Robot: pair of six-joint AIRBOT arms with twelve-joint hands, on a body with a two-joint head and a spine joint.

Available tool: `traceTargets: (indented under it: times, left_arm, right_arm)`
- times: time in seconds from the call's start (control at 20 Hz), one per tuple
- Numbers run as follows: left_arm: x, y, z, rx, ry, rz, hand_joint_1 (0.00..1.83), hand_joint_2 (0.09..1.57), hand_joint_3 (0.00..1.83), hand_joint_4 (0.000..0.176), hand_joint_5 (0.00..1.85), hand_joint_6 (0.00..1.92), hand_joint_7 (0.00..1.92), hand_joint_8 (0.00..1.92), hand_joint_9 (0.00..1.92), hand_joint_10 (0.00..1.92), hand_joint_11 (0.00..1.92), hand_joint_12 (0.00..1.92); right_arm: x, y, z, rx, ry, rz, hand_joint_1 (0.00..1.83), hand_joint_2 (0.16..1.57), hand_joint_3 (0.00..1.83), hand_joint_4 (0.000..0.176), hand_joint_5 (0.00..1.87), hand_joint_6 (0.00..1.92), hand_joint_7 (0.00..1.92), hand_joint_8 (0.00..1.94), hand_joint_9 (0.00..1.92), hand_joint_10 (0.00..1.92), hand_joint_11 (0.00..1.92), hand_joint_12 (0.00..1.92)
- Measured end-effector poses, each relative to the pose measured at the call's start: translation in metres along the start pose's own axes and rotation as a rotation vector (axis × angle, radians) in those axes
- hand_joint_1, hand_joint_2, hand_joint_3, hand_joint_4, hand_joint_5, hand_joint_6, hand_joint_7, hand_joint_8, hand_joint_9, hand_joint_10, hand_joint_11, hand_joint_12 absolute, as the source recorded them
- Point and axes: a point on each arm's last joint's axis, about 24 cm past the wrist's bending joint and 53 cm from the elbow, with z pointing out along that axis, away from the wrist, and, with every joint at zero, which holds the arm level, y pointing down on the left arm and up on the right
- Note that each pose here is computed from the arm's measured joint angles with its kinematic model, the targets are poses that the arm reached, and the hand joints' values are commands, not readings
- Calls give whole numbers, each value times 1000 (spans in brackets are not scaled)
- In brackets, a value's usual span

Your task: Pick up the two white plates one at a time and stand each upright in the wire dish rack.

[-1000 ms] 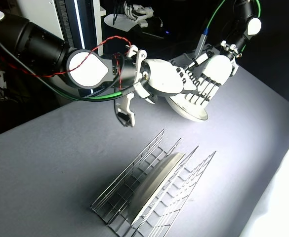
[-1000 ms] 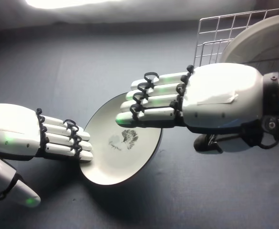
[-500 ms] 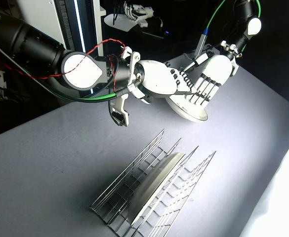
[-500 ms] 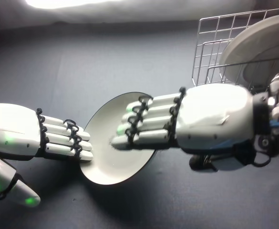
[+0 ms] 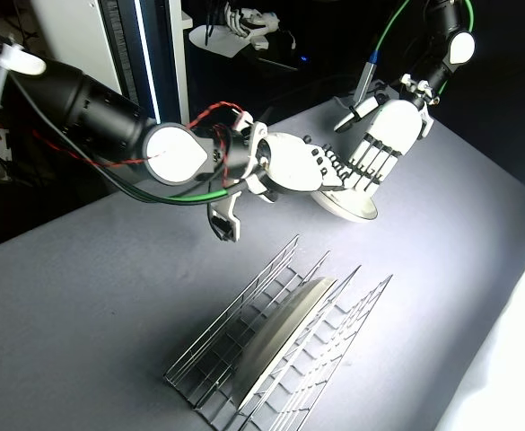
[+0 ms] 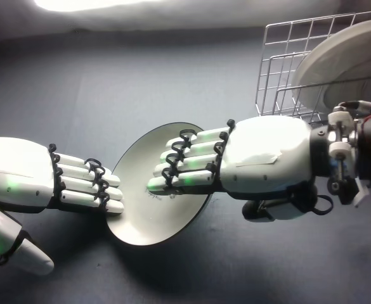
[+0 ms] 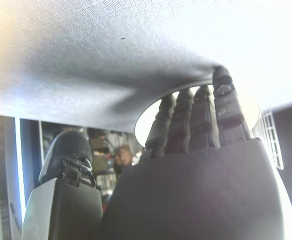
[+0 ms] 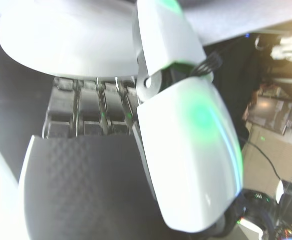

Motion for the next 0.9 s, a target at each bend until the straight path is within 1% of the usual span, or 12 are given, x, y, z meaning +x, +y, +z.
traceTargets:
  times: [0.2, 0.3, 0.4, 0.5, 0.65, 0.8, 0.85, 0.9]
  left_arm:
    - [0, 0, 1, 2, 0, 0, 0, 1231, 3, 0, 33, 0, 15, 0, 0, 0, 0, 0]
    - [0, 0, 1, 2, 0, 0, 0, 1229, 1, 0, 63, 12, 44, 11, 16, 6, 11, 5]
    - [0, -1, 1, 2, -1, 0, 0, 1234, 4, 0, 34, 1, 7, 0, 0, 0, 0, 0]
    - [0, -1, 1, 2, -1, 1, 0, 1227, 0, 0, 40, 4, 23, 8, 1, 0, 0, 0]
    - [0, -1, 1, 4, -1, 0, 0, 1221, 0, 0, 24, 0, 8, 0, 0, 0, 0, 0]
    - [-1, -1, 1, 4, -2, 2, 0, 1226, 0, 0, 38, 4, 23, 4, 1, 0, 1, 1]
    - [-1, -1, 1, 4, -2, 2, 0, 1237, 5, 0, 17, 0, 4, 0, 0, 0, 0, 0]
    - [-1, -1, 2, 4, -1, 2, 0, 1237, 5, 0, 5, 0, 0, 0, 0, 0, 0, 0]
  right_arm:
    - [2, -6, 12, 2, 2, -1, 1409, 1083, 2, 0, 0, 0, 0, 0, 0, 0, 13, 20]
    - [3, -9, 18, 3, 3, -1, 1400, 1075, 0, 0, 0, 0, 0, 0, 0, 0, 26, 34]
    - [4, -12, 23, 6, 5, 0, 1404, 1062, 0, 0, 0, 0, 0, 0, 0, 0, 0, 187]
    - [5, -15, 29, 7, 6, 0, 1408, 1076, 3, 0, 0, 0, 0, 0, 0, 0, 0, 102]
    - [5, -20, 33, 15, 4, -3, 1389, 1079, 0, 0, 0, 0, 0, 0, 0, 0, 0, 224]
    - [4, -25, 34, 24, 3, -11, 1374, 1085, 2, 0, 0, 0, 0, 0, 0, 0, 0, 266]
    - [4, -24, 35, 22, 4, -12, 1381, 1090, 2, 0, 0, 0, 0, 0, 0, 0, 0, 288]
    - [5, -24, 37, 20, 5, -11, 1358, 1092, 2, 0, 0, 0, 0, 0, 0, 0, 0, 354]
